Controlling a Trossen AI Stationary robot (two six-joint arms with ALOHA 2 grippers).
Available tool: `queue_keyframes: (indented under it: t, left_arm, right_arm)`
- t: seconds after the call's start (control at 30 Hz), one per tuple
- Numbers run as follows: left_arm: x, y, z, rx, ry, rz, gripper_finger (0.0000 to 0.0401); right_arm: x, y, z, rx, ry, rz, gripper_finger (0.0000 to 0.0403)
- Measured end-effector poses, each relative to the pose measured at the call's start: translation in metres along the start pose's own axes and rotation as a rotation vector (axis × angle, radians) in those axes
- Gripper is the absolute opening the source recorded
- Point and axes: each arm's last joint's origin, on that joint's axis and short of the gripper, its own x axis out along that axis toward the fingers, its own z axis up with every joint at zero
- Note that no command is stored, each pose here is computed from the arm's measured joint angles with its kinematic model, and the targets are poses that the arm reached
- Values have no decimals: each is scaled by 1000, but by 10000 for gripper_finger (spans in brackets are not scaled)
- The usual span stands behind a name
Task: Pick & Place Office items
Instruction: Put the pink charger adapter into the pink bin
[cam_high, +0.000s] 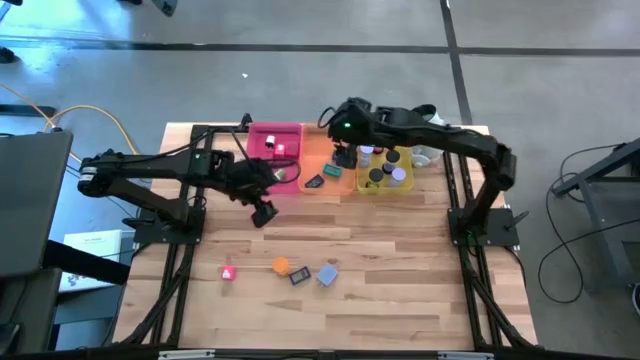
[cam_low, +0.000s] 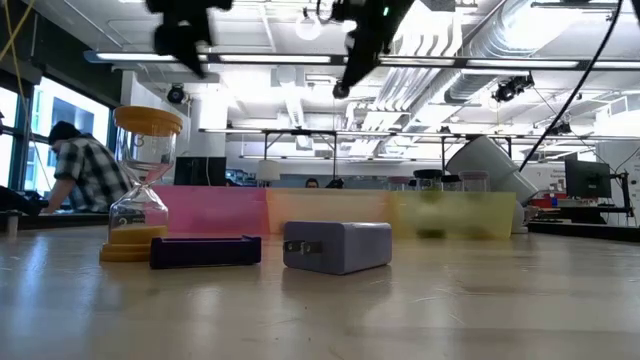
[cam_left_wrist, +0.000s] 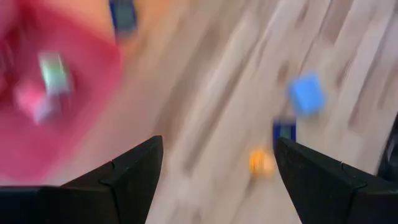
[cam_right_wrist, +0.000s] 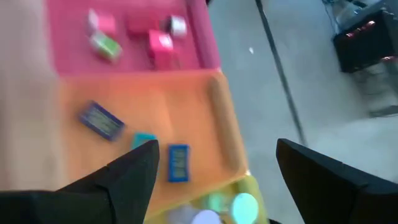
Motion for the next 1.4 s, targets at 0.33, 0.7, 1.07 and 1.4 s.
queue_keyframes:
  t: [0.33, 0.7, 1.07, 1.4]
  left_arm:
    - [-7, -8, -44, -257, 359, 113, 301]
    - [-8, -31, -74, -646, 296, 364, 301]
    - [22, -37, -123, -746, 352, 493, 301]
    - [57, -46, -158, -836, 389, 359, 301]
  right_arm:
    - [-32, 3, 0, 191, -79, 221, 312]
    - [-38, 29, 2, 197, -58, 411, 312]
    - [-58, 72, 8, 205, -64, 497, 312]
    - [-78, 105, 20, 277, -156, 584, 312]
